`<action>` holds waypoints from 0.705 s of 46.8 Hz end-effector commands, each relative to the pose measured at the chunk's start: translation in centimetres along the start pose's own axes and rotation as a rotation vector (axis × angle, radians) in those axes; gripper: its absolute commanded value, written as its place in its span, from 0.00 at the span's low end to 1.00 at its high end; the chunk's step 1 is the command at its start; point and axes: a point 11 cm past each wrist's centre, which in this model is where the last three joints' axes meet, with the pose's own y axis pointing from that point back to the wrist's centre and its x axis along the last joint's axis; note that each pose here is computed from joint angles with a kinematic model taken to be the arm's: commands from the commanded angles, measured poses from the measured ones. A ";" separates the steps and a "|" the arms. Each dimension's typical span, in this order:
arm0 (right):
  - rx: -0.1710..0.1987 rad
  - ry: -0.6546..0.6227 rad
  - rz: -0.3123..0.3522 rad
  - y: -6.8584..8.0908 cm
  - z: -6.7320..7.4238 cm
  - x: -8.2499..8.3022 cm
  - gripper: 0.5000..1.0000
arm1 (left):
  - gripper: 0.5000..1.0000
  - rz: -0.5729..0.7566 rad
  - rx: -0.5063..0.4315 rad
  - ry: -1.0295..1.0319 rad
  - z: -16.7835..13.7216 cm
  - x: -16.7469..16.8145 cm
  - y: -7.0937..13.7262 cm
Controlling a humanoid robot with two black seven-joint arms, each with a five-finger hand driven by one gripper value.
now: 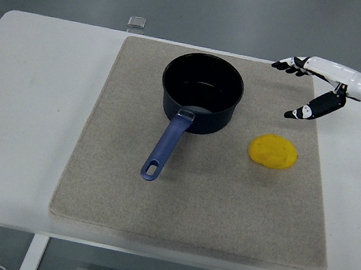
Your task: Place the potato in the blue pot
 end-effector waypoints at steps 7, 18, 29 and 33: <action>-0.025 -0.023 -0.060 1.7 1.3 -3.4 0.87 | 1.00 0.000 0.000 0.001 0.0 0.0 0.0; -0.036 -0.055 -0.076 1.2 2.3 -6.6 0.87 | 1.00 0.000 0.000 0.001 0.0 0.0 0.0; -0.034 -0.066 -0.087 0.1 2.5 -8.4 0.86 | 1.00 0.000 0.000 -0.001 0.0 0.0 0.0; -0.045 -0.067 -0.074 -0.2 3.0 -8.8 0.86 | 1.00 0.000 0.000 0.001 0.0 0.0 0.0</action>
